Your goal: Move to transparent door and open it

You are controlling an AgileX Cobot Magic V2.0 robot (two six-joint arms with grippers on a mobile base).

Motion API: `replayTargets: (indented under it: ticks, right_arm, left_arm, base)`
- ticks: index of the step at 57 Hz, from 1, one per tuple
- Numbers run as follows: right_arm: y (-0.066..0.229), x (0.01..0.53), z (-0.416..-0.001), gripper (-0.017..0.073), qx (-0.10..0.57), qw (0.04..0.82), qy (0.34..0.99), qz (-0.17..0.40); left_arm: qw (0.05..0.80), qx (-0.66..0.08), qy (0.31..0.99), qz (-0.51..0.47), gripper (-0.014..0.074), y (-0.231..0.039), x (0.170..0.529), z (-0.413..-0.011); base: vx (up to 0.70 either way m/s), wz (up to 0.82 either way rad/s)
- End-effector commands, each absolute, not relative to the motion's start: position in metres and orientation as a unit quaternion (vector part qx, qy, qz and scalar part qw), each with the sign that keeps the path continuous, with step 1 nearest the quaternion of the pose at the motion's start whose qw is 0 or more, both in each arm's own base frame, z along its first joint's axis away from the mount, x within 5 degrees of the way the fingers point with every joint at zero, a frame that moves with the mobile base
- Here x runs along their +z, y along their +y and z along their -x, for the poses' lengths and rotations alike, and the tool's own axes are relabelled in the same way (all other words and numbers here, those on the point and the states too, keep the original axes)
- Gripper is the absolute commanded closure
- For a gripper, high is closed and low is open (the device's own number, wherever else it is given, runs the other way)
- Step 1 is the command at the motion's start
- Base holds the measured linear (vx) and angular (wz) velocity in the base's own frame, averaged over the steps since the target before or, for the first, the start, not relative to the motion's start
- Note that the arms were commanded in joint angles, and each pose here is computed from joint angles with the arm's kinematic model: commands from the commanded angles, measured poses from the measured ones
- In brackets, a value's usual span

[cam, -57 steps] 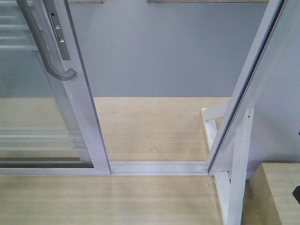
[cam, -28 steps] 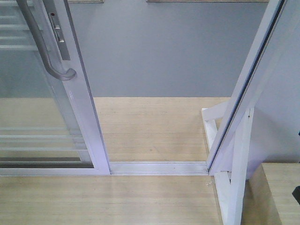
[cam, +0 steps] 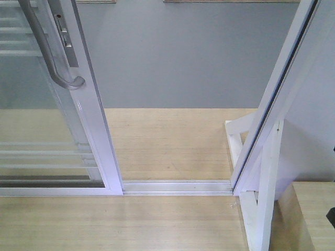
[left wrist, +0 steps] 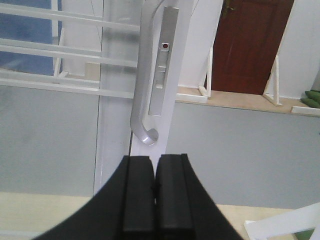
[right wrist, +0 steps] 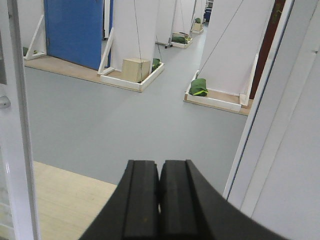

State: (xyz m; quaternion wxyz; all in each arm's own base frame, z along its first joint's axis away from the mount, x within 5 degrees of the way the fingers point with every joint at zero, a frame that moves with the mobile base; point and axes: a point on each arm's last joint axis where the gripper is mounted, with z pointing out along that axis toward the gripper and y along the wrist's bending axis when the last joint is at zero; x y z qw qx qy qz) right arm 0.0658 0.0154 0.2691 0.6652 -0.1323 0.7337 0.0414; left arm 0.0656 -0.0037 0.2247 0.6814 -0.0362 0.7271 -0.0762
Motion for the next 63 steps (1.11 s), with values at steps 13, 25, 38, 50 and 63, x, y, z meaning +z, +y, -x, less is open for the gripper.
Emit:
replayTargets:
  ticks: [13,25,38,50,63]
  right_arm:
    - [0.016,0.285,-0.066,0.0446,0.043,0.700,0.702,0.128]
    - [0.016,0.285,-0.066,0.0446,0.043,0.700,0.701,0.128]
    - [0.016,0.285,-0.066,0.0446,0.043,0.700,0.701,0.128]
    - [0.016,0.285,-0.066,0.0446,0.043,0.700,0.701,0.128]
    - [0.016,0.285,-0.066,0.0446,0.043,0.700,0.701,0.128]
  left_arm:
    - [0.734,-0.089,0.673,0.025,0.0597,-0.005,0.203,-0.056]
    - [0.728,-0.089,0.679,0.026,0.0597,-0.005,0.203,-0.057]
    - [0.728,-0.090,0.679,0.027,0.0597,-0.005,0.202,-0.057]
    - [0.722,-0.115,0.680,0.054,0.0597,-0.004,0.201,-0.057]
    - [0.722,-0.119,0.679,0.058,0.0597,-0.004,0.201,-0.057]
  base:
    - [0.00,0.00]
    - [0.00,0.00]
    - [0.00,0.00]
    - [0.00,0.00]
    - [0.00,0.00]
